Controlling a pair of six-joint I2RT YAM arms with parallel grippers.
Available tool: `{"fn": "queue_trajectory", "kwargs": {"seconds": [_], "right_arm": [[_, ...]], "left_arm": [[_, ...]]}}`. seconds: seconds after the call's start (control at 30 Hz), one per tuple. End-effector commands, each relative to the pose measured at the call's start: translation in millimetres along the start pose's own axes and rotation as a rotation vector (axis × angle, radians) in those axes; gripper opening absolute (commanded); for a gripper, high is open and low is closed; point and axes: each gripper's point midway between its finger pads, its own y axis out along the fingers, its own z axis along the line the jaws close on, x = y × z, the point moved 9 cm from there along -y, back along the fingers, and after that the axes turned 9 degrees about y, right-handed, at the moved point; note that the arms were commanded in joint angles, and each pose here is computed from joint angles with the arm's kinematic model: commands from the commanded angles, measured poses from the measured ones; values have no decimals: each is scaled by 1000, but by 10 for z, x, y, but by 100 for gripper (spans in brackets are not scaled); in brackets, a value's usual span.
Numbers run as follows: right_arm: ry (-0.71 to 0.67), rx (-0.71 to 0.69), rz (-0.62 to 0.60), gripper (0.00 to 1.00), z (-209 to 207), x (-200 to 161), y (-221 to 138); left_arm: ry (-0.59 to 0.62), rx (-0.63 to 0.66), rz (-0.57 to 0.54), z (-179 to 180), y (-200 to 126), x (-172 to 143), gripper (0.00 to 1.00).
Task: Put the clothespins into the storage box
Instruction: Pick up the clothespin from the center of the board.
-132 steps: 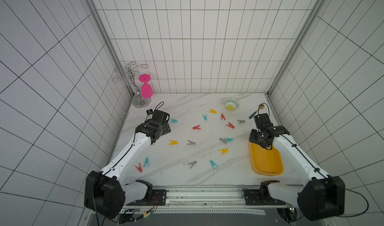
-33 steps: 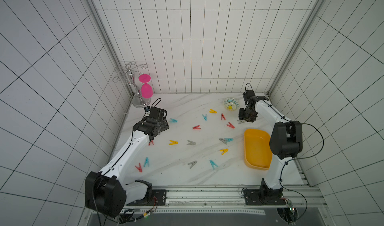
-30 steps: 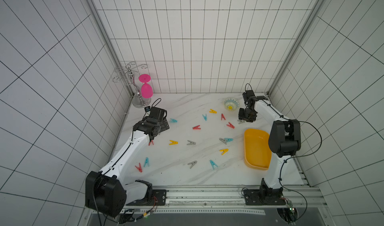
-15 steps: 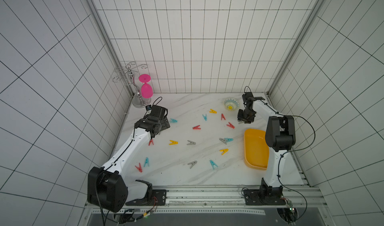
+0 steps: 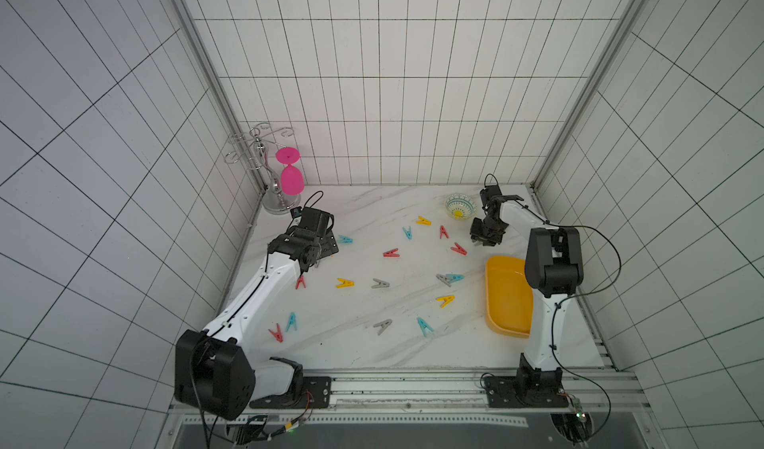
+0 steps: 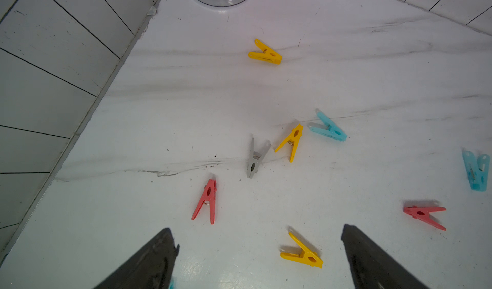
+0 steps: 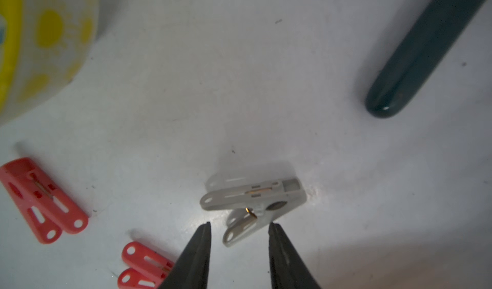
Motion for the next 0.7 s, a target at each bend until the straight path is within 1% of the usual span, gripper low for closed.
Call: {"fn": "queue_trajectory", "kwargs": {"seconds": [0.0,0.07,0.2,0.4,0.53,0.67], "right_arm": [[25,-8,8,37,-38,25,74],[31,-11,7,35,-51,29,94],[27,-11,17,24,-64,26,128],[16,10,26,14,-49,-4,109],[-4,34,-1,9,-19,-10,-57],[-28,45,-46,6,-34,-39,-373]], "left_arm": [[-1,-6,-23,-10,-37,84,99],[-2,-5,-25,-7,-43,86,99],[0,-2,-29,1,-55,86,99],[-5,-10,-25,-7,-52,85,99],[-9,-14,-22,-11,-50,82,99],[-15,-25,-19,-9,-70,77,99]]}}
